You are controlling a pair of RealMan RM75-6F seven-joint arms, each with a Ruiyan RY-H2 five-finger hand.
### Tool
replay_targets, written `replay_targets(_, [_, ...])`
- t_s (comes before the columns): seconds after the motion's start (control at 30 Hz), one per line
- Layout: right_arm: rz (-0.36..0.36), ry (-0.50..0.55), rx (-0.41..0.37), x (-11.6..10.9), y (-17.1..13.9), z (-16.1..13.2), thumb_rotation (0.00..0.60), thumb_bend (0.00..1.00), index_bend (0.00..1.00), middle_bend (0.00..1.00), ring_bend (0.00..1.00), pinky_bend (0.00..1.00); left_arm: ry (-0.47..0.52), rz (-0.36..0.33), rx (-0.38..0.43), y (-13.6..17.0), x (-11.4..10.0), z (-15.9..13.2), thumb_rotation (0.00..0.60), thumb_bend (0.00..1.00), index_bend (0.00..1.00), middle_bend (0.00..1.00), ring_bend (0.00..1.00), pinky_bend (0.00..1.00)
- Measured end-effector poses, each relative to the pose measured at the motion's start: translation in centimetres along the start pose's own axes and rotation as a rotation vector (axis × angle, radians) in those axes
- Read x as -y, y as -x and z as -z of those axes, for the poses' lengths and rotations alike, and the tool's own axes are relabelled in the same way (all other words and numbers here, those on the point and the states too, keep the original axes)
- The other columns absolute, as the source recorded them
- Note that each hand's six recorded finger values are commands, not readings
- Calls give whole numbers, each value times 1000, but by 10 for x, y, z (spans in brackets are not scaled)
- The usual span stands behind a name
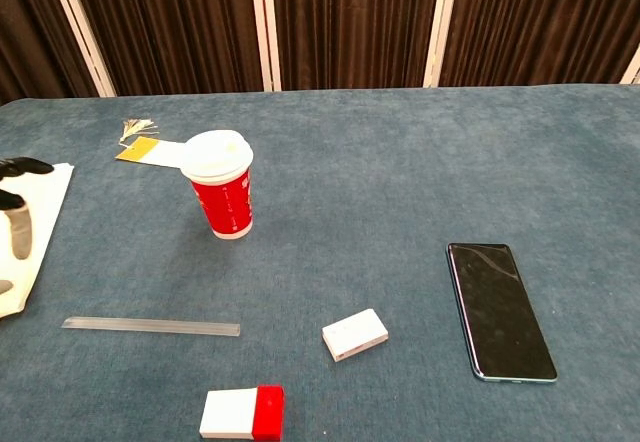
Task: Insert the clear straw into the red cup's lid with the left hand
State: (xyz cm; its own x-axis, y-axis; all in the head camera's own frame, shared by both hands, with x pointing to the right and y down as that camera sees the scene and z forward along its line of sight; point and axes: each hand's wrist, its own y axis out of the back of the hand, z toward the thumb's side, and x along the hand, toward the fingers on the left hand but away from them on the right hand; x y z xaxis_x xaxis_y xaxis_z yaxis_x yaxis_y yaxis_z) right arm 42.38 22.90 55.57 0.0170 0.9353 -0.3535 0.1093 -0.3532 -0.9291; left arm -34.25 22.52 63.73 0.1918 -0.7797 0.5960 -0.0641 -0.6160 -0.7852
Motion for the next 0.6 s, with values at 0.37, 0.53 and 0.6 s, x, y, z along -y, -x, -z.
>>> replay_targets(0.37, [17, 19, -7, -3, 0, -1, 600, 111, 0, 0, 0, 0, -3, 65, 12, -24, 22, -27, 600, 313, 527, 6, 0, 0])
replay_targets(0.53, [21, 22, -13, -3, 0, -1, 600, 111, 0, 0, 0, 0, 0, 100, 23, -29, 29, -36, 600, 314, 525, 2, 0, 0])
replay_targets(0.6, [23, 24, -15, -4, 0, -1, 600, 111, 0, 0, 0, 0, -2, 110, 24, -30, 31, -38, 600, 313, 518, 0, 0, 0])
